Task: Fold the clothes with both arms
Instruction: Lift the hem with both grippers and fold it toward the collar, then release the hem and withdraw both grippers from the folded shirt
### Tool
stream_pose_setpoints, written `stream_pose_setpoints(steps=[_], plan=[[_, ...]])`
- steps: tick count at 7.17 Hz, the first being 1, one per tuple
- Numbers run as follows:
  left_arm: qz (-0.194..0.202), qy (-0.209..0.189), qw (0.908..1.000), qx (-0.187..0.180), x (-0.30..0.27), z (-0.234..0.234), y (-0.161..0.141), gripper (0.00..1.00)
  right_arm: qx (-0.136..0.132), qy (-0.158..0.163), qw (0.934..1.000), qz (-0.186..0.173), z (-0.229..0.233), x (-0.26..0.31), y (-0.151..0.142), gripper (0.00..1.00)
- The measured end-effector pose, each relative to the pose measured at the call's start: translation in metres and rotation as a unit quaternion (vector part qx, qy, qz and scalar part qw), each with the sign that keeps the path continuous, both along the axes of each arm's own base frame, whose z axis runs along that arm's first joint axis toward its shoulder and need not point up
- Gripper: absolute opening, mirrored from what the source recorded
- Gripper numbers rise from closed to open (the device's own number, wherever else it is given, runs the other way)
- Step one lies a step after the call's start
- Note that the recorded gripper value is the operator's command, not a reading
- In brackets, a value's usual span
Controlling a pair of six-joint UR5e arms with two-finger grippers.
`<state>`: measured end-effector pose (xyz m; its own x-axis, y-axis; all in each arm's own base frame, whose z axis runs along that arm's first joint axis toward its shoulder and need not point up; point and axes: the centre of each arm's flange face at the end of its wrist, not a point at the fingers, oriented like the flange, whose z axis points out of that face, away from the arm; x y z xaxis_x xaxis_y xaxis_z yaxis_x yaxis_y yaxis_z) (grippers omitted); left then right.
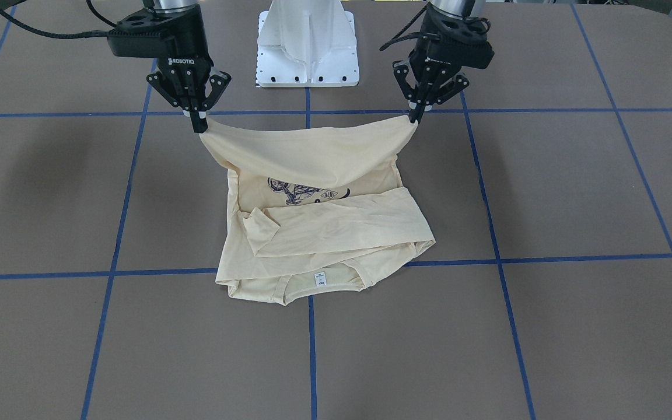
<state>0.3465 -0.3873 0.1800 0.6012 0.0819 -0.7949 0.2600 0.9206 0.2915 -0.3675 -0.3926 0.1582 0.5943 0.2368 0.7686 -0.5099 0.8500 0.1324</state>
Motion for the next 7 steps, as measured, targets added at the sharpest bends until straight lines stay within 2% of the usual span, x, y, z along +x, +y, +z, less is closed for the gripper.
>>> stream_pose_setpoints(steps=[2,4,7], plan=[[-0.035,-0.040,0.9986,0.000,0.031,0.014,-0.054,0.00,0.001,-0.001,0.9998,0.022,0.008,-0.035,-0.061,0.00],[-0.052,-0.072,0.9959,0.017,0.071,0.052,-0.103,0.00,-0.005,0.008,0.9991,0.040,0.023,-0.068,-0.115,0.00],[-0.059,-0.096,0.9931,0.031,0.105,0.106,-0.144,0.00,-0.018,0.027,0.9982,0.051,0.049,-0.113,-0.168,0.00]])
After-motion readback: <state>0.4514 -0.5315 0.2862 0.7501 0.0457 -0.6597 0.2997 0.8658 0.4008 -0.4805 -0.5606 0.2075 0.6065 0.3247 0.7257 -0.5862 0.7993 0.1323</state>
